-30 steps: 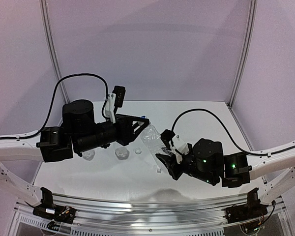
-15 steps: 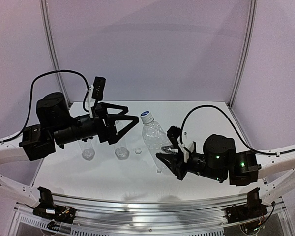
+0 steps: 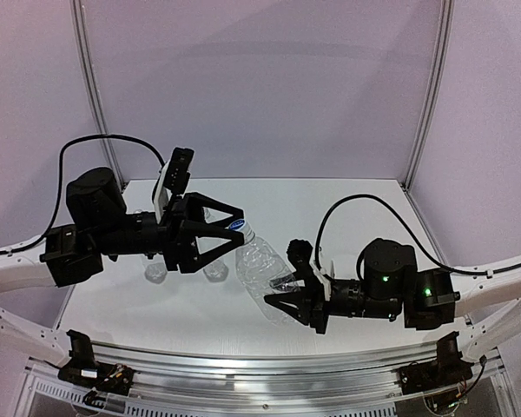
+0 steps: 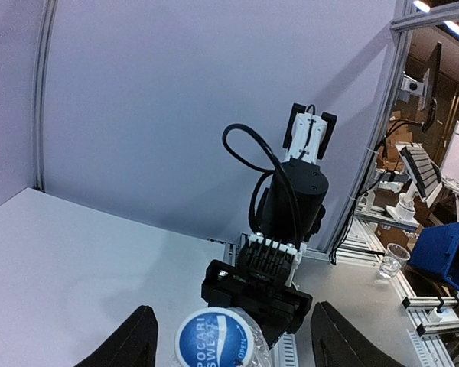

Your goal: Unscrew the bottle caps

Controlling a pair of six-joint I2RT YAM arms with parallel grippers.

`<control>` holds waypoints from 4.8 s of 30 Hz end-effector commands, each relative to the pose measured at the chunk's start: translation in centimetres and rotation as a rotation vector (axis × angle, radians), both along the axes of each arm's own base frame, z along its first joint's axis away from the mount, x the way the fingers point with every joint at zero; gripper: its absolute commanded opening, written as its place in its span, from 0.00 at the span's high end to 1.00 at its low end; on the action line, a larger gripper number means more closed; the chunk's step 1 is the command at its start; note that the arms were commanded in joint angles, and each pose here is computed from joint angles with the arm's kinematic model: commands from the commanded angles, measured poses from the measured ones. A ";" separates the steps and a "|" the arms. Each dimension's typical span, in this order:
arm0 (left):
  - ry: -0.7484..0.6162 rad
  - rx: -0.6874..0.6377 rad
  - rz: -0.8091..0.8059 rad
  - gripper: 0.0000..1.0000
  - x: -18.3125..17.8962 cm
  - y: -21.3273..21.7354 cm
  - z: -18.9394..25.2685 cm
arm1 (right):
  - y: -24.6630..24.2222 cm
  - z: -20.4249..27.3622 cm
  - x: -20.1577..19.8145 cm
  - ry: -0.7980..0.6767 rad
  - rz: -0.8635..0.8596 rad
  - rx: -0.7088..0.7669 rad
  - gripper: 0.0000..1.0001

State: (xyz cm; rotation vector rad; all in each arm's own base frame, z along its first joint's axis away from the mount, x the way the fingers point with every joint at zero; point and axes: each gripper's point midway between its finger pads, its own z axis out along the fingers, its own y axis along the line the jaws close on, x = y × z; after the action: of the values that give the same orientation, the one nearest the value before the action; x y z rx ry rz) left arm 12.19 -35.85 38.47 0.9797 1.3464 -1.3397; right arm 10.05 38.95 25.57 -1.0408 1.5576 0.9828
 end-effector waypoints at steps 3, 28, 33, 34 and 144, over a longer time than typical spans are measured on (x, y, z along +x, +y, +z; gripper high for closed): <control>-0.024 -0.001 -0.046 0.45 -0.5 -0.4 -0.3 | 0.5 0.2 -0.8 0.000 0.046 0.007 0.74; 0.371 0.137 0.681 0.81 10.9 -0.6 -6.9 | -4.4 -2.5 9.3 -0.075 -0.650 -0.182 0.75; 0.371 0.128 0.644 0.68 10.5 -1.2 -7.2 | -3.5 -2.4 8.4 -0.069 -0.567 -0.170 0.75; 0.360 0.125 0.636 0.61 10.4 -1.1 -7.0 | -3.3 -2.2 8.1 -0.066 -0.544 -0.163 0.75; -0.132 -0.038 -0.171 0.23 -4.9 0.8 1.0 | 1.0 1.0 -4.5 0.038 0.258 0.046 0.74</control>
State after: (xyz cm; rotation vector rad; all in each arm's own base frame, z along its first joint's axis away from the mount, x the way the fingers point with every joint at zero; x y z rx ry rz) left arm 8.37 -34.70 38.51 1.1009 1.2265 -1.3917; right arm 5.84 39.44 26.46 -1.2006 1.4461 1.1871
